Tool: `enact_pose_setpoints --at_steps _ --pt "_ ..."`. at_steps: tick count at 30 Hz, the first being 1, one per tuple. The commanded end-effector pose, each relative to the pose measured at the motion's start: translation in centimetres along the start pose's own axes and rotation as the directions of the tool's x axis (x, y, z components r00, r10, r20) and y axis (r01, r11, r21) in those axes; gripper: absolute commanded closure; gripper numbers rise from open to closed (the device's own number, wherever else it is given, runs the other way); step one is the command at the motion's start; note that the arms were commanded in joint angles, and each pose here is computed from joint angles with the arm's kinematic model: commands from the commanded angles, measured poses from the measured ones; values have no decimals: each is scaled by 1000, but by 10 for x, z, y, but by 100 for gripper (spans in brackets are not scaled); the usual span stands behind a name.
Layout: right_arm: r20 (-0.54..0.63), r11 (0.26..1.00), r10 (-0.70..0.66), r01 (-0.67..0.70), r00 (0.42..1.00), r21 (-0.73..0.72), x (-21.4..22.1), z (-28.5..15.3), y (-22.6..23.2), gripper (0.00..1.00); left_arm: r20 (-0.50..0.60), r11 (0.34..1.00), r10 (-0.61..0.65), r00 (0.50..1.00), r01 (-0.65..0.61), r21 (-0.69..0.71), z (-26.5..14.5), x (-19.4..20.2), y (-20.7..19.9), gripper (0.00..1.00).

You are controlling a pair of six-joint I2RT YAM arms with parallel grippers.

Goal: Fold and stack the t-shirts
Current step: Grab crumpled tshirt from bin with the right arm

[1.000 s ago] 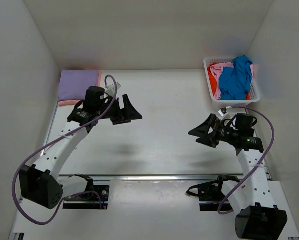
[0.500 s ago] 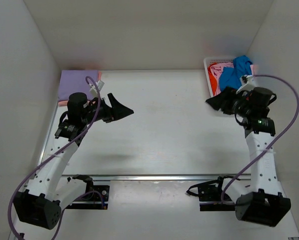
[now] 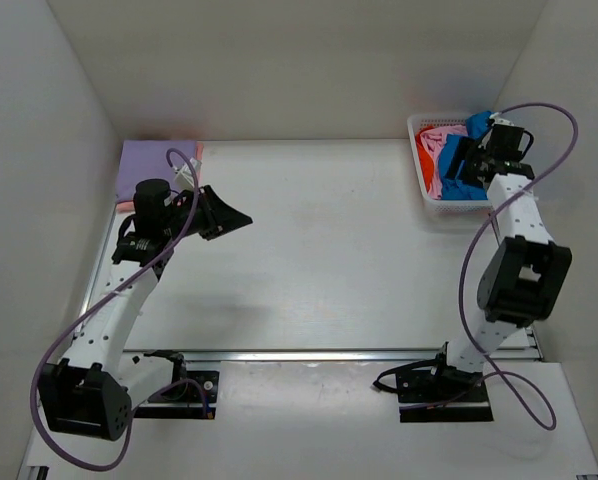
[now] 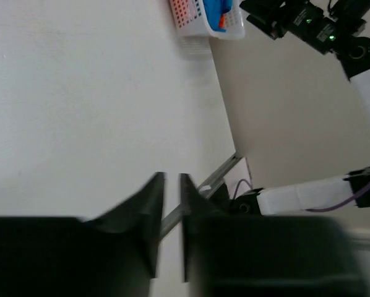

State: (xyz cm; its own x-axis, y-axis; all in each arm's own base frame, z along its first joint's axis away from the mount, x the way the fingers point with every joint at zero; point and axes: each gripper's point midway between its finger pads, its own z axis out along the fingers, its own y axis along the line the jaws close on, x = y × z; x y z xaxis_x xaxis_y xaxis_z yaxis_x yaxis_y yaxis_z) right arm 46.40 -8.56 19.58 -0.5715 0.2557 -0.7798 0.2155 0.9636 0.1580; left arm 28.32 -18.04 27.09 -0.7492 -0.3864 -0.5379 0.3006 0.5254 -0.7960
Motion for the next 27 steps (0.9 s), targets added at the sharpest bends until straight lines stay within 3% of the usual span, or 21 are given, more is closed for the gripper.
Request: enact_pose_setpoints --at_steps 1,2,3,4,5,6,13,19,20,21,25,26,27 --pt "51 994 -61 56 997 93 -37 38 -15 35 38 999 37 999 -37 5 -7 -19 -8 85" --pt "34 991 -61 56 998 118 -40 52 -20 35 50 1000 31 998 -31 -2 -7 -23 -5 91" --pt "60 991 -61 54 996 124 -56 54 -19 35 46 1000 11 999 -10 -8 -7 -21 0 85" --pt "49 990 -55 48 997 132 -55 67 -22 35 48 1000 13 999 -13 1 -7 -24 1 57" --pt "18 988 -46 43 999 148 -46 81 -27 35 53 1000 2 999 -1 -14 -7 -27 7 40" --pt "13 987 -46 43 999 154 -47 92 -35 36 51 1000 8 999 -7 -12 -7 -28 6 38" --pt "-40 992 -41 46 998 117 -37 146 -32 43 73 996 16 997 -9 -87 -7 -48 22 25" --pt "-146 996 -14 26 989 80 -8 183 -17 46 66 993 7 998 1 -121 -7 -55 34 30" --pt "-161 996 -14 27 987 84 -4 185 -20 57 68 991 3 998 6 -130 -8 -54 36 30" --pt "-171 997 -7 21 985 81 0 189 -18 61 72 991 -1 997 11 -134 -9 -55 39 30" --pt "-181 999 -6 16 983 50 1 191 -11 62 93 990 -15 996 28 -135 -14 -59 42 16" --pt "-193 999 -1 9 981 40 4 192 -9 63 100 990 -19 995 32 -138 -13 -60 45 17" --pt "-194 1000 -4 9 981 21 1 189 -3 71 97 991 -22 995 34 -129 -14 -58 44 22"
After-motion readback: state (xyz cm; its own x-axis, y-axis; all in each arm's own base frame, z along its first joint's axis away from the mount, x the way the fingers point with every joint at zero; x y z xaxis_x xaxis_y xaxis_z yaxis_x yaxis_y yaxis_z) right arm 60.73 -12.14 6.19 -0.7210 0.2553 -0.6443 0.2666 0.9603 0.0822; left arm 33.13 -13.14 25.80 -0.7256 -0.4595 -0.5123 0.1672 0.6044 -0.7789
